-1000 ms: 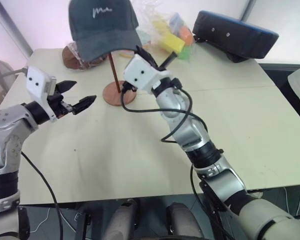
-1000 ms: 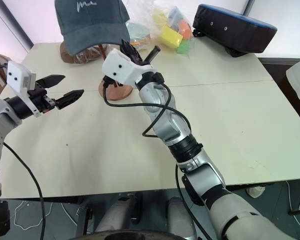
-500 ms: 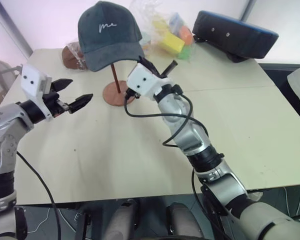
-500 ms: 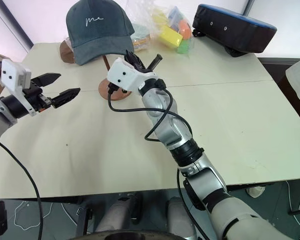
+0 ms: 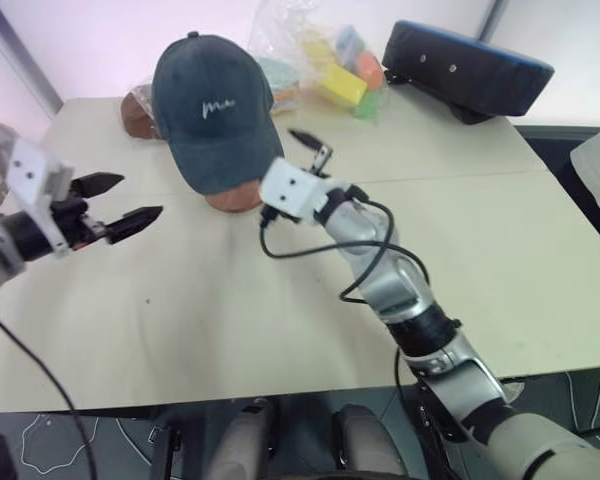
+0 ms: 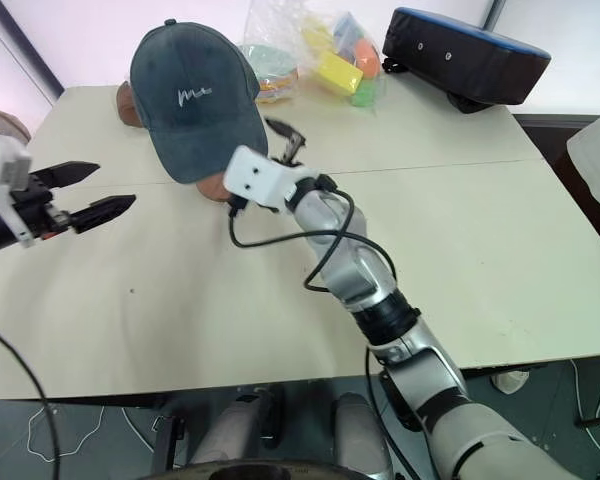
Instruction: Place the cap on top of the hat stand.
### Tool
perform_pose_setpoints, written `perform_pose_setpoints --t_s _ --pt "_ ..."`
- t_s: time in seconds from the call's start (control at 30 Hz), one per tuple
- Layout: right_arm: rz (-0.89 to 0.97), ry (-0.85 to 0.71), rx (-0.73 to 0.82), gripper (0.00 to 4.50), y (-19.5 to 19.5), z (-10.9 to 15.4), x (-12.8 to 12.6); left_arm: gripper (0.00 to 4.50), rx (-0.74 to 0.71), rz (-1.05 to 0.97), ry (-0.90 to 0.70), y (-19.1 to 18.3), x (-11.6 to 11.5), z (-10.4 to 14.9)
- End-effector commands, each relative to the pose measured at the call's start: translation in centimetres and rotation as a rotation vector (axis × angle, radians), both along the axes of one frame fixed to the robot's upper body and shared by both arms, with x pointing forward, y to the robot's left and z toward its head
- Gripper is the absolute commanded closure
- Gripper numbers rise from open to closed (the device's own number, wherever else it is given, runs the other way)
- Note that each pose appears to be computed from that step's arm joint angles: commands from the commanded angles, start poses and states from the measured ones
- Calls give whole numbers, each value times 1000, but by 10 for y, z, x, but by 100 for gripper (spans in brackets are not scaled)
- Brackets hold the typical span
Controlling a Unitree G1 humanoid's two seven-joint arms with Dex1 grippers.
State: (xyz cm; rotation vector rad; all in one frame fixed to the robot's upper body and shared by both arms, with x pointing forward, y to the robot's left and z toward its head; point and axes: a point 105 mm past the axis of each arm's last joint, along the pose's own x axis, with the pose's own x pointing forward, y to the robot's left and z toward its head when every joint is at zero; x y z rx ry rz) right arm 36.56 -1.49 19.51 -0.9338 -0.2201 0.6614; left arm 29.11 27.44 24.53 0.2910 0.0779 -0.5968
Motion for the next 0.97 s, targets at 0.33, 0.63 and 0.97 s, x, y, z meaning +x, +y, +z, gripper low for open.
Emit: perform_pose_setpoints --t_s 0.33,0.63,0.97 --pt "123 417 199 4 -81 54 -20 0 34 6 -127 23 -15 57" --pt "327 473 401 4 -122 130 -38 0 89 -107 -85 12 -20 62" --pt "390 477 385 4 -119 134 -45 0 92 -186 -59 -1 -25 62"
